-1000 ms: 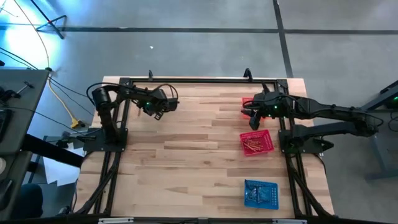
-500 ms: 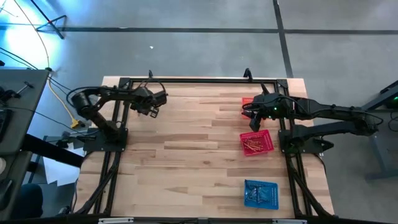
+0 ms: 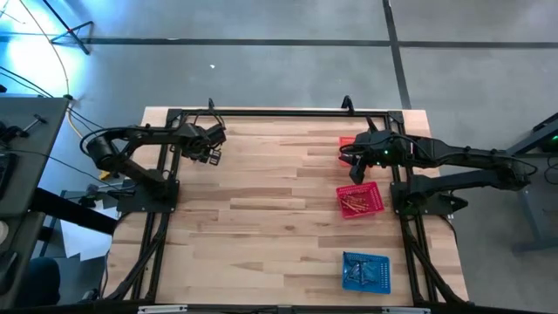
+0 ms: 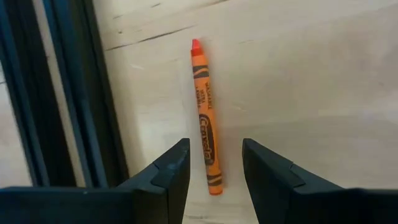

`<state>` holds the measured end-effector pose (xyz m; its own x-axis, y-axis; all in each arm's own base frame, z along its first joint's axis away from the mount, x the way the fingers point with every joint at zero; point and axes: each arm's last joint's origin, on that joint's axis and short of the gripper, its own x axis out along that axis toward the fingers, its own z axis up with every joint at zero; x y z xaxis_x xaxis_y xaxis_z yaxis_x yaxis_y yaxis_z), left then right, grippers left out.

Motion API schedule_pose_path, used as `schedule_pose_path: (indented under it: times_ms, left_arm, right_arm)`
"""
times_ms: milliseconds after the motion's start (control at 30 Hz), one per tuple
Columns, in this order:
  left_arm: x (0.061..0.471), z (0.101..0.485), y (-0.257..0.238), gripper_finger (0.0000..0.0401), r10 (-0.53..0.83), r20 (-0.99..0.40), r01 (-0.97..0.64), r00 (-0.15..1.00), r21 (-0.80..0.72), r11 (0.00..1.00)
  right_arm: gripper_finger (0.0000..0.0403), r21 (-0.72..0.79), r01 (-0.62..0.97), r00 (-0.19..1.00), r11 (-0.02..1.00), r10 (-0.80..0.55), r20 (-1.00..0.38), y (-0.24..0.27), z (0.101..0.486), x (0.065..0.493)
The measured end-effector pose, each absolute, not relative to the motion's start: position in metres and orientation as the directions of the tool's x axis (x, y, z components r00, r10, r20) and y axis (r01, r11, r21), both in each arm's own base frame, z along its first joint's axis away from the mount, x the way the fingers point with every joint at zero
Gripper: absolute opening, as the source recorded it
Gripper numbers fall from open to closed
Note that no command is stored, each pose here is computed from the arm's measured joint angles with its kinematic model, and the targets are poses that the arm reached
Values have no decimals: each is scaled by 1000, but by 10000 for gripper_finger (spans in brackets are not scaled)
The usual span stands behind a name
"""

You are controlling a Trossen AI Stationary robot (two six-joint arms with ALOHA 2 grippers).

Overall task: Sort crayons
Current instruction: Put the orange crayon into the red bin

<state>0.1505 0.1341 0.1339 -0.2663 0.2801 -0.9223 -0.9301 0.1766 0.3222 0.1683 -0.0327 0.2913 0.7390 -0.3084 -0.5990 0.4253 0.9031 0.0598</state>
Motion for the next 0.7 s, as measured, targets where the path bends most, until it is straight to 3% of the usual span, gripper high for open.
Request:
schedule_pose_path:
  times_ms: [300,533,700]
  left_arm:
    - [140,124,144,133,221,-961,-966,-169,206,155]
    - [133,124,149,131,180,-971,-975,-158,183,129]
    - [130,123,152,90,166,-973,-977,-159,179,115]
  right_arm:
    - [113,68,431,739,900,-309,-599,-33,291,168]
    - [113,68,431,739,900,-309,-599,-33,291,168]
    - [113,68,431,739,900,-309,-599,-33,291,168]
